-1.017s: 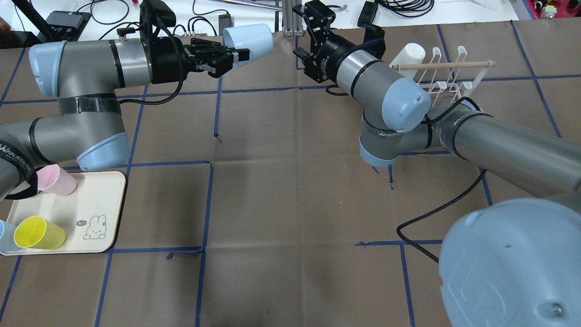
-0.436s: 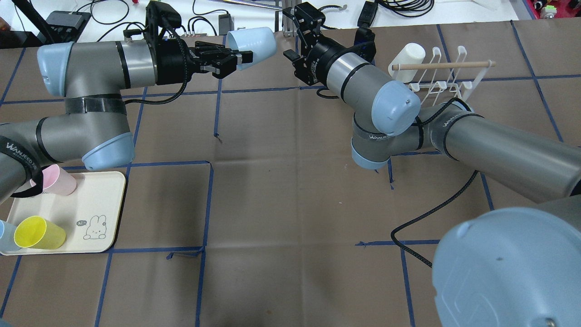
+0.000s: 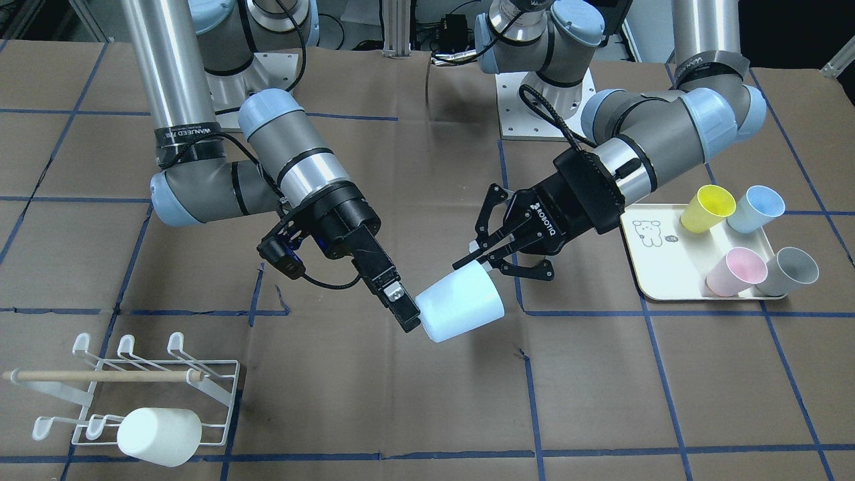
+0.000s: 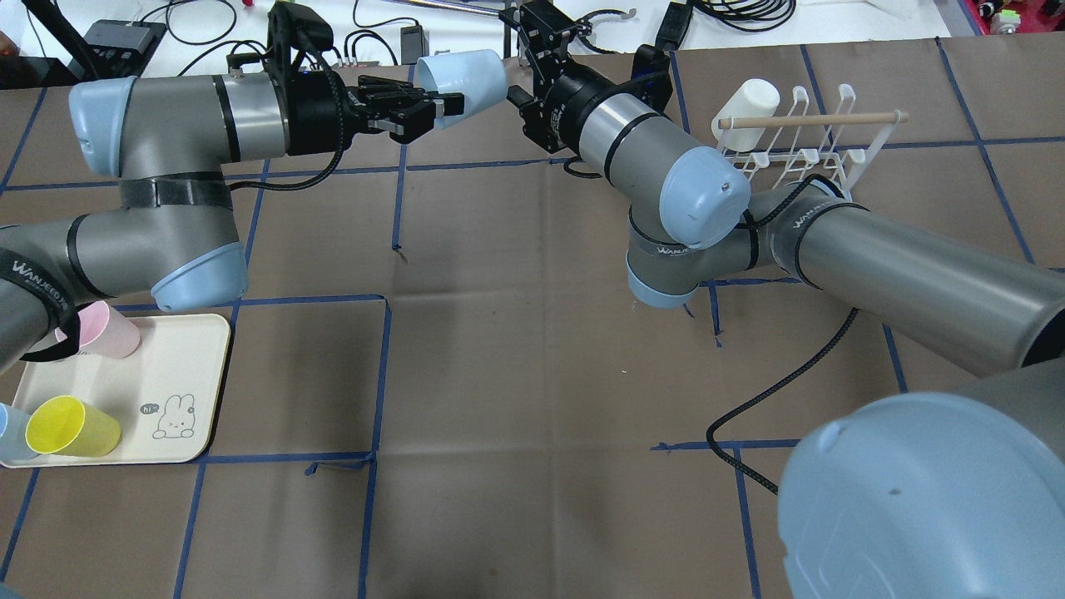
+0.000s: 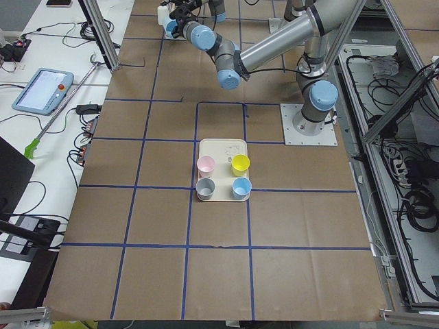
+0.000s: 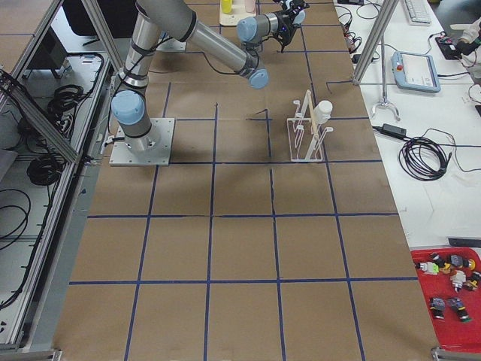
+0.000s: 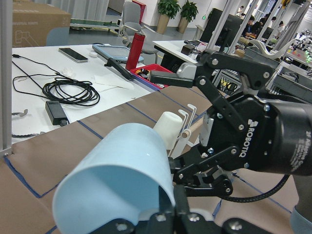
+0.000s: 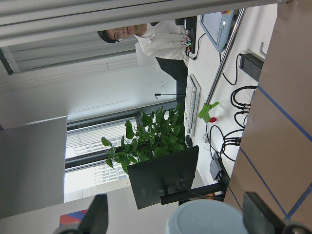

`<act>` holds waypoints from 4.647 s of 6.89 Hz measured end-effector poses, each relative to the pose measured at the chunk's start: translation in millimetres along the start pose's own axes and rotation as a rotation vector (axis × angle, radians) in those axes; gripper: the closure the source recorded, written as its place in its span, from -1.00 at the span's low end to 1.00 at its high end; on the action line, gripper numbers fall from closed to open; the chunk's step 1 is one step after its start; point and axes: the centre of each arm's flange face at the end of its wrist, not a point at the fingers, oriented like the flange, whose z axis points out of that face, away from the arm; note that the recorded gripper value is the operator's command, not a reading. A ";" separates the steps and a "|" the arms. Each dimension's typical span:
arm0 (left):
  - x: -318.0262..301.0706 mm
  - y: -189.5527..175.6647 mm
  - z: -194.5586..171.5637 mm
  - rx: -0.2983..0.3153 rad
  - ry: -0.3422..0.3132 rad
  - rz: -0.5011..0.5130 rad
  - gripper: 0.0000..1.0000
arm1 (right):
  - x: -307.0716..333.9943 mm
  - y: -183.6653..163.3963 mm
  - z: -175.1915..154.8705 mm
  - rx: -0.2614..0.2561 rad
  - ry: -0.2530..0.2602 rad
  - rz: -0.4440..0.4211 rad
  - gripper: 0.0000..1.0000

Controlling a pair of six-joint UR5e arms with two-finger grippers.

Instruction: Transfer IKEA cup to right arm and place on rack

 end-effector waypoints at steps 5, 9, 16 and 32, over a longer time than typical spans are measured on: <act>0.4 0.5 0.3 0.001 0.003 -0.001 0.92 | 11.4 -1.4 6.3 -0.002 0.018 0.007 -0.92; 1.5 0.5 1.5 -0.001 0.004 0.000 0.92 | 16.7 8.4 13.6 -0.017 0.027 0.025 -0.92; 2.8 0.1 2.7 -0.002 0.005 -0.014 0.92 | 10.9 22.8 19.0 -0.032 0.015 0.073 -0.58; 6.2 -12.6 -20.0 0.024 -0.030 -0.008 -0.98 | 12.4 9.5 19.6 -0.045 0.014 0.064 0.23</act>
